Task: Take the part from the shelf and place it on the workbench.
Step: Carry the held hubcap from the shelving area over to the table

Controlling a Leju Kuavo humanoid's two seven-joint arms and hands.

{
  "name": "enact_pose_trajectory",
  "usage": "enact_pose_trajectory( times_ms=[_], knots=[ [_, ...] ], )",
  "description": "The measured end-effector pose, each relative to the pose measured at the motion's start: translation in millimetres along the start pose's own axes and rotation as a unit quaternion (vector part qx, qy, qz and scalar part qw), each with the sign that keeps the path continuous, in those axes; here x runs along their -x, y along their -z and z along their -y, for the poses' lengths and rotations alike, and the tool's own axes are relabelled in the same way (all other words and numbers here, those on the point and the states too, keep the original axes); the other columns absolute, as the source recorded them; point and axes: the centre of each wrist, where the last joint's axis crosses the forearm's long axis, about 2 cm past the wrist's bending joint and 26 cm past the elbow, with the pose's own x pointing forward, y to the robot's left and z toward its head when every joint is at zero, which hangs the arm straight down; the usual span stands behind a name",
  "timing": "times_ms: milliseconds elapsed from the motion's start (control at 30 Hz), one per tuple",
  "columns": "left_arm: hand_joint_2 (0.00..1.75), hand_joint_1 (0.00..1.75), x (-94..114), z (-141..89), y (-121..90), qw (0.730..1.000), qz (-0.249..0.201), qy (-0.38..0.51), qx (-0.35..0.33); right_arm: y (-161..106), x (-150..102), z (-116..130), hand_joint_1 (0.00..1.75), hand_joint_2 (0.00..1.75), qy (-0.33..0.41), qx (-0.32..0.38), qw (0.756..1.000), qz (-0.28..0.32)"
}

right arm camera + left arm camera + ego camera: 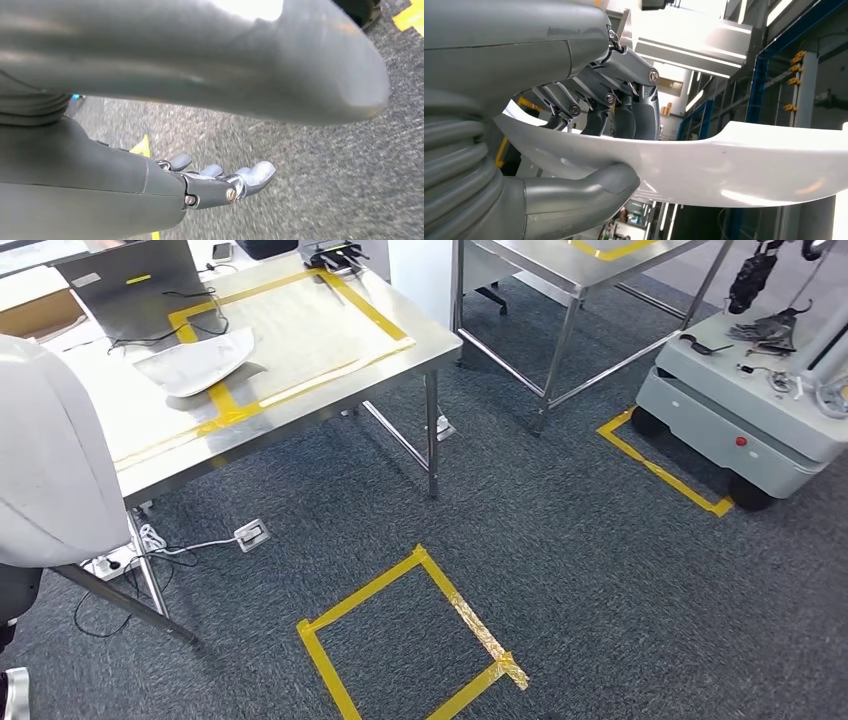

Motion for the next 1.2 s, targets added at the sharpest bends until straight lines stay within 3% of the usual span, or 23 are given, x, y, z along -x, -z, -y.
enact_pose_trajectory(
  times_ms=[1200],
  knots=[
    [1.75,1.75,-10,-5,4,1.000,0.003,-0.002,-0.001,0,0,3,0.00,0.00,0.053,0.006,0.999,-0.001]
  ],
)
